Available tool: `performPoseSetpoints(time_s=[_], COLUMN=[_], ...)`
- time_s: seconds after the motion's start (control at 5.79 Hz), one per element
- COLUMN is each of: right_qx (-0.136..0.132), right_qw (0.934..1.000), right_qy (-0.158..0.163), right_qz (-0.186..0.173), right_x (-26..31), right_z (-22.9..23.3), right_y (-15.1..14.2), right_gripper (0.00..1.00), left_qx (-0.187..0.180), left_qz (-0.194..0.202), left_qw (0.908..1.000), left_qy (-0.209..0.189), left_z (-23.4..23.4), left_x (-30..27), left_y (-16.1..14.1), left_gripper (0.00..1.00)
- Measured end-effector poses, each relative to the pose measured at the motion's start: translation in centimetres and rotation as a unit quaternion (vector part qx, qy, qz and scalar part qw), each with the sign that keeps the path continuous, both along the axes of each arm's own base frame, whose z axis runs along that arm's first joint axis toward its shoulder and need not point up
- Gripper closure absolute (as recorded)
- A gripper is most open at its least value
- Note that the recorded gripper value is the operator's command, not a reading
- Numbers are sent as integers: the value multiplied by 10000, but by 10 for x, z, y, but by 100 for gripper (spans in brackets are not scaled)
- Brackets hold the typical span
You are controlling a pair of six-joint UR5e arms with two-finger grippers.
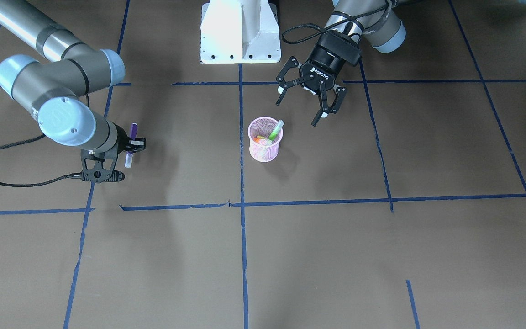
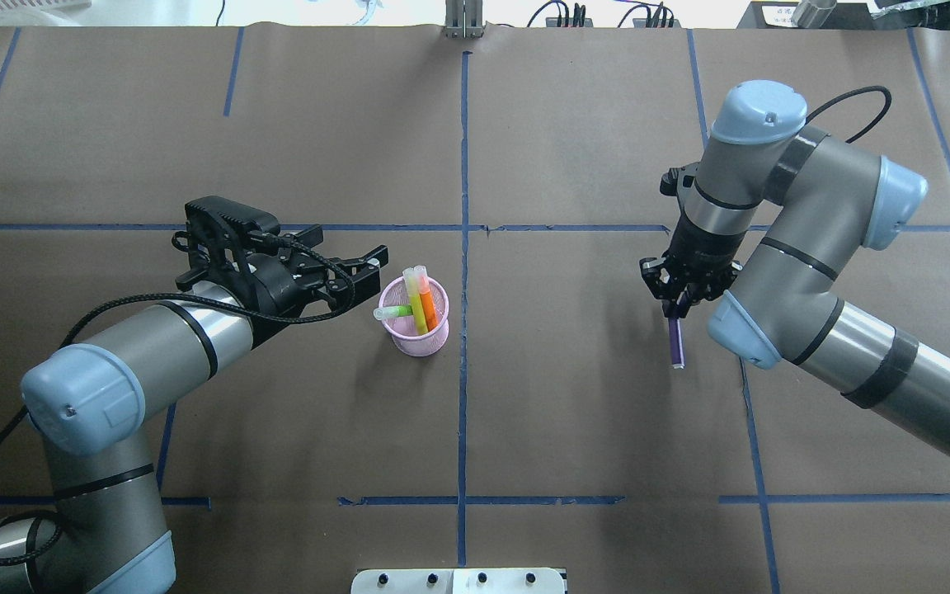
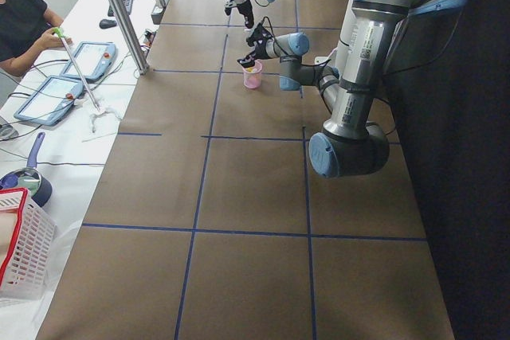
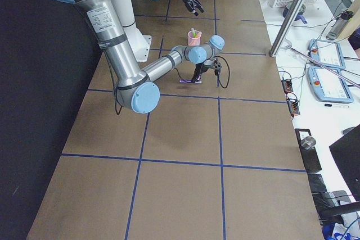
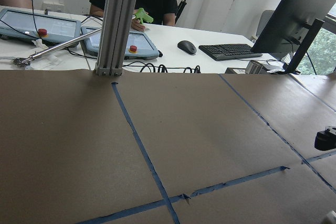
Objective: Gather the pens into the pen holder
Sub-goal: 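Lift the purple highlighter with the right gripper and carry it toward the pink cup, then lower the purple highlighter into the cup and open the right gripper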
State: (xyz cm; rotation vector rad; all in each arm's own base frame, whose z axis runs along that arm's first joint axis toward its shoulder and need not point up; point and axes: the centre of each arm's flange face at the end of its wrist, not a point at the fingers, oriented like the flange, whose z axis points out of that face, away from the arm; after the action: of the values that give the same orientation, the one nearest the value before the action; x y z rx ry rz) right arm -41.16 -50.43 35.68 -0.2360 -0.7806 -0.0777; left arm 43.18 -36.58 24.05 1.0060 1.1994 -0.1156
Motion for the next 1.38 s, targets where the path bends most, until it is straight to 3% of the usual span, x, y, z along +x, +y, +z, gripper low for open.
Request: performPoseSetpoints(time_s=[0.17,0.35,0.52,0.69,0.86,1.38], right_qx=[715,1502,2116,2609,2947,3449], right_qw=[9973,9875,9725,9523,9311,8782], right_qy=[-122,-145,-222,-437,-674,-1030], right_qz=[151,446,947,1524,2042,3150], right_x=[10,14,6,-13,-34,-81], right_z=[-49,-97,-137,-165,-184,-229], right_y=[16,39,63,90,114,180], right_gripper=[100,100,100,100,100,100], left_qx=[1,1,-7,-33,-62,-167], left_qz=[0,-1,-1,2,-5,-189], left_qw=[10000,10000,10000,10000,9998,9983], left_qy=[2,2,-16,-91,-191,-516], left_z=[0,0,2,10,21,50], left_x=[0,0,0,-1,-4,-21], left_y=[0,0,0,1,0,-20], left_gripper=[0,0,0,0,0,0])
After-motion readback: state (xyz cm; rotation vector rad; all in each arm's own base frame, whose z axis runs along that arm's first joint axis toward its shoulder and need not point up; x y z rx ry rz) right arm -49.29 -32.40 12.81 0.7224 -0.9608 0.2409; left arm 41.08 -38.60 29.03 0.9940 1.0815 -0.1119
